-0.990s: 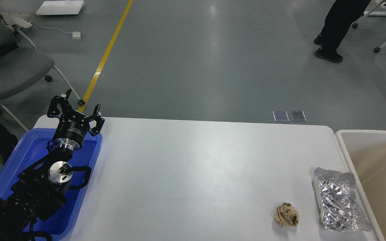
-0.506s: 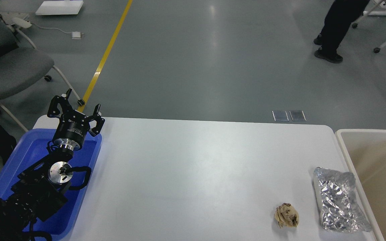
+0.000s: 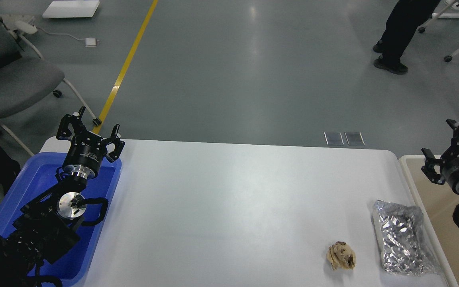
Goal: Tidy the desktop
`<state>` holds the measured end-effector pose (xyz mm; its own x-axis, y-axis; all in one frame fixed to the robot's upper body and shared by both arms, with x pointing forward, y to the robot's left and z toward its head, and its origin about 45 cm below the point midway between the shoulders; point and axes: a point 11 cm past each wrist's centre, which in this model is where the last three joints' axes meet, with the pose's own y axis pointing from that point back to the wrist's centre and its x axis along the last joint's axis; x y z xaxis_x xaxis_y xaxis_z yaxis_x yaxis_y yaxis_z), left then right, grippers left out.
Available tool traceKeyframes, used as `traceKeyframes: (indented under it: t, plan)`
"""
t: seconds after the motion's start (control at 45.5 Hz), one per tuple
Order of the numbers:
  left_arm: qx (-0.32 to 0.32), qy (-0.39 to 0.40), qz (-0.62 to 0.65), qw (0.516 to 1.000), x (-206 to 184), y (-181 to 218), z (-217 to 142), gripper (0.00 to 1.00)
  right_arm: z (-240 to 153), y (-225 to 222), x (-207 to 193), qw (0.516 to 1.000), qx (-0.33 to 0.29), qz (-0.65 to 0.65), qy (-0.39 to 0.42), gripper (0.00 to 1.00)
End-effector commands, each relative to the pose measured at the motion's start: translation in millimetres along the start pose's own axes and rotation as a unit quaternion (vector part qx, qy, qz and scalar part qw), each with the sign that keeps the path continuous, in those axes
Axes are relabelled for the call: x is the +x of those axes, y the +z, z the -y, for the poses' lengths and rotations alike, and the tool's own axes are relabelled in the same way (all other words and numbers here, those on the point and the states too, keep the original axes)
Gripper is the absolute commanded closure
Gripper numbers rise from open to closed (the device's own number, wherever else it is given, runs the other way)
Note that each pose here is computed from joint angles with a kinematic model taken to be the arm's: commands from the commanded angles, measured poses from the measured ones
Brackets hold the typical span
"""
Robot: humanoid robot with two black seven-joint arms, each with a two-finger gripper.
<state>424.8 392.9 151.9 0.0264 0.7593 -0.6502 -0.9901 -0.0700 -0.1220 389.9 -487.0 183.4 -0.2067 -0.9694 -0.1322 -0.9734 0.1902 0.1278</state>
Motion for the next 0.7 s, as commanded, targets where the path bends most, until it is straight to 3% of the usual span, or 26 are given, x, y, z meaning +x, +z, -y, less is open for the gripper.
traceKeyframes:
  t: [0.0, 0.176, 0.308, 0.396, 0.682]
  plan:
    - [0.0, 0.0, 0.0, 1.0, 0.0, 0.0, 0.0, 0.0, -0.3, 11.1, -73.0, 0.992, 0.072, 0.079, -0.061, 0.0]
    - [0.0, 0.0, 0.0, 1.0, 0.0, 0.0, 0.0, 0.0, -3.3, 38.4, -126.6, 0.988, 0.062, 0.102, -0.1, 0.0]
    - [0.0, -0.001, 0.0, 1.0, -0.1, 0.0, 0.0, 0.0, -7.0, 33.5, -145.6, 0.979, 0.108, 0.12, -0.125, 0.0]
    - [0.0, -0.001, 0.0, 1.0, -0.1, 0.0, 0.0, 0.0, -8.4, 33.8, -151.1, 0.976, 0.125, 0.12, -0.128, 0.0]
    - [0.0, -0.001, -0.001, 1.0, -0.3, 0.0, 0.0, 0.0, -15.6, 64.8, -148.2, 0.984, 0.089, 0.093, -0.123, 0.0]
